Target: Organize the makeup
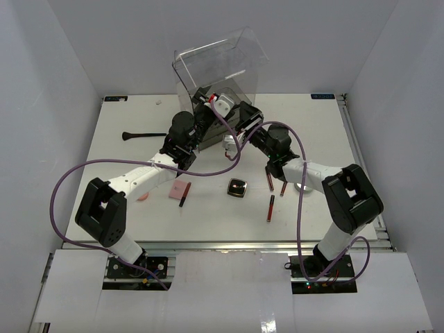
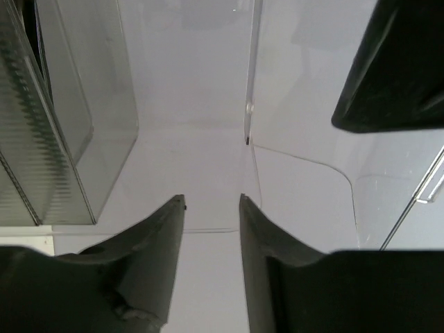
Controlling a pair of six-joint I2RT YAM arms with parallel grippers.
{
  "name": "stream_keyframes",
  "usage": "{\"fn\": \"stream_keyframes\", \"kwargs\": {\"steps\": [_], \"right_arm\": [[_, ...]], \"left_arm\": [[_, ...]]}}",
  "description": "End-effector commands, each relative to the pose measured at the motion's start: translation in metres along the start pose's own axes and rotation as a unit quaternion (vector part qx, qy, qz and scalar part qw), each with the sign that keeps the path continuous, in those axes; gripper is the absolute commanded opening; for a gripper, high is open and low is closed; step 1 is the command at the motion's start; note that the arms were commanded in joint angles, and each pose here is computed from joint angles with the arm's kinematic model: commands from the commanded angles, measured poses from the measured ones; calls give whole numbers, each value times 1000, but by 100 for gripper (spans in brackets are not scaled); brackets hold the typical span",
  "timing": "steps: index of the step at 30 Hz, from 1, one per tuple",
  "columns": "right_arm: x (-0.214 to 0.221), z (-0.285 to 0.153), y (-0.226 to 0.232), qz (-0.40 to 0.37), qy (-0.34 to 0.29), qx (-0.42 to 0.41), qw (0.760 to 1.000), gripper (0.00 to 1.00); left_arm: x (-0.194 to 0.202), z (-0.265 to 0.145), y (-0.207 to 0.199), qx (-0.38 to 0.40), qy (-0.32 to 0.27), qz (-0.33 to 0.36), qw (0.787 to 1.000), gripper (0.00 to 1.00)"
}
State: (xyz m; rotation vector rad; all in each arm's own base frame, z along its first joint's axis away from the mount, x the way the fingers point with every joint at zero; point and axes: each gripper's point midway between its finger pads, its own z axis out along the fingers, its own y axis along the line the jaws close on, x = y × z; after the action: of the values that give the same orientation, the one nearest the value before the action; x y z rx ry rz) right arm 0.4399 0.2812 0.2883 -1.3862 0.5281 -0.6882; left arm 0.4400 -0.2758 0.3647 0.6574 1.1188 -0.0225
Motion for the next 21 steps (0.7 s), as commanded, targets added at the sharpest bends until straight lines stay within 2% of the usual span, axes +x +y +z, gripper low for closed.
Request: {"fn": "stream_keyframes", "kwargs": {"steps": [1, 8, 21], "right_arm": [[30, 7, -46, -28, 20, 40, 999, 39], [59, 18, -88, -85, 33, 93, 991, 38], [59, 17, -143, -122, 27, 167, 978, 43]], "left_arm": [[-25, 0, 16, -17, -24, -12, 999, 80], [-24, -1, 15, -16, -24, -16, 999, 80], [-20, -2, 11, -10, -19, -24, 999, 80]]}}
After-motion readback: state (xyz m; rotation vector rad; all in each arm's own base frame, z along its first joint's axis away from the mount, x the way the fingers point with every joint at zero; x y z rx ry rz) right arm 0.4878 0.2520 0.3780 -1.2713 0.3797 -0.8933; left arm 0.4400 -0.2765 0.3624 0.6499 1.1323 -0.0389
